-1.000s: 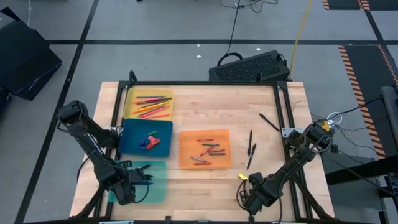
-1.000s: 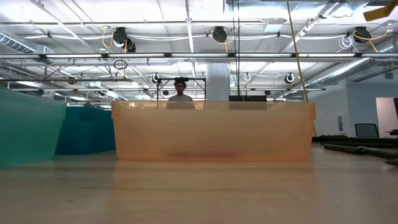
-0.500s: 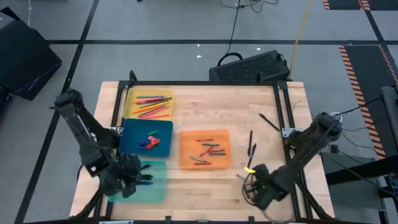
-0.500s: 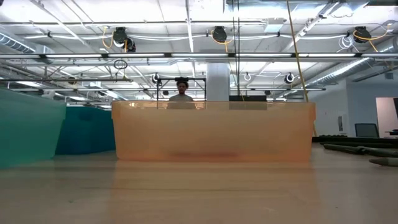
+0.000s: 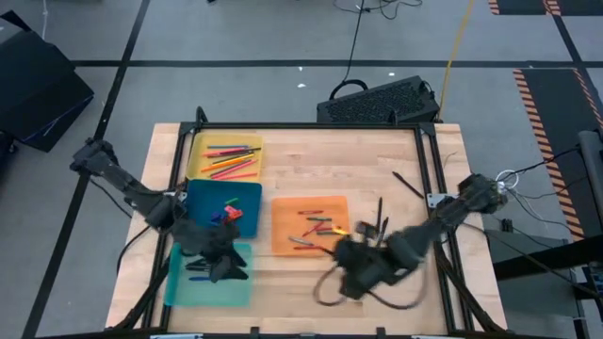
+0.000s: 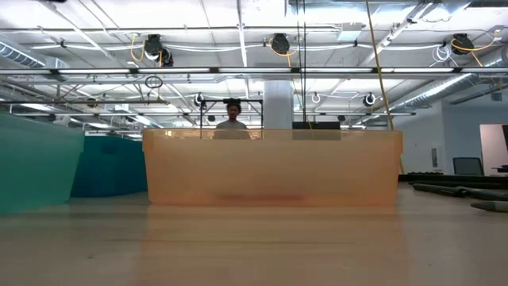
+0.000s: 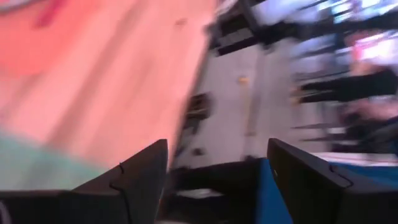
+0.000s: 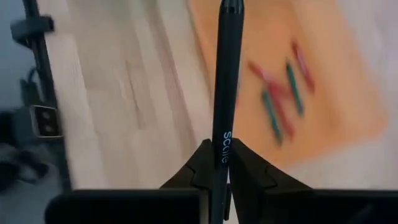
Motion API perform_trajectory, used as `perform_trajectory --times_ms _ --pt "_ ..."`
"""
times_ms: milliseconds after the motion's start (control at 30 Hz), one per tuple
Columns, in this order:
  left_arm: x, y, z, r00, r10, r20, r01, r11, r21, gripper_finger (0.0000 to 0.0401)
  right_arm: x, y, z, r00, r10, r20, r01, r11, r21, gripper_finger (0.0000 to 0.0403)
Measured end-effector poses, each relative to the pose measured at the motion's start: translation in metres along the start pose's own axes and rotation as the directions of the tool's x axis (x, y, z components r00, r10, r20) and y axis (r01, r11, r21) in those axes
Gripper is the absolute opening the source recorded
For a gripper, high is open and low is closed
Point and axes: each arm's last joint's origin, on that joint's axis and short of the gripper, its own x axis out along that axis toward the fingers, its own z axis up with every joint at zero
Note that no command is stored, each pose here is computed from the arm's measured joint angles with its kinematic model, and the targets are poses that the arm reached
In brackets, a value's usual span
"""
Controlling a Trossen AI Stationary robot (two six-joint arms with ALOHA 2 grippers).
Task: Sort crayons/erasers/pens/pencils in bins
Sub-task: Put the black pen into the green bin
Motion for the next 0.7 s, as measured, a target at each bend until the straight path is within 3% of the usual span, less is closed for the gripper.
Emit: perform_trajectory --times_ms 67,167,333,533,700 --pt "0.003 -0.001 0.012 0.998 -0.063 -0.006 0.063 0.997 -0.045 0.0275 0.012 0.005 0.017 1.0 -0.008 0.006 0.009 0.99 -0.141 0.002" --pt "0.011 0.003 0.023 0.995 -0.089 -0.05 0.081 0.987 -0.135 0.0265 0.026 0.011 0.035 1.0 -0.018 0.009 0.02 0.942 -0.336 0.002" --pt "0.03 0.014 0.035 0.986 -0.095 -0.139 0.058 0.967 -0.248 0.0247 0.044 0.013 0.046 0.998 -0.051 0.019 0.052 0.786 -0.616 0.002" --pt "0.056 0.012 0.053 0.96 -0.246 -0.137 0.197 0.934 -0.299 0.0244 0.052 0.015 0.048 0.993 -0.085 0.077 0.113 0.589 -0.8 0.0021" --pt "0.077 0.023 0.064 0.962 -0.25 -0.11 0.199 0.918 -0.342 0.0244 0.055 0.019 0.055 0.975 -0.106 0.196 0.222 0.534 -0.816 0.0027"
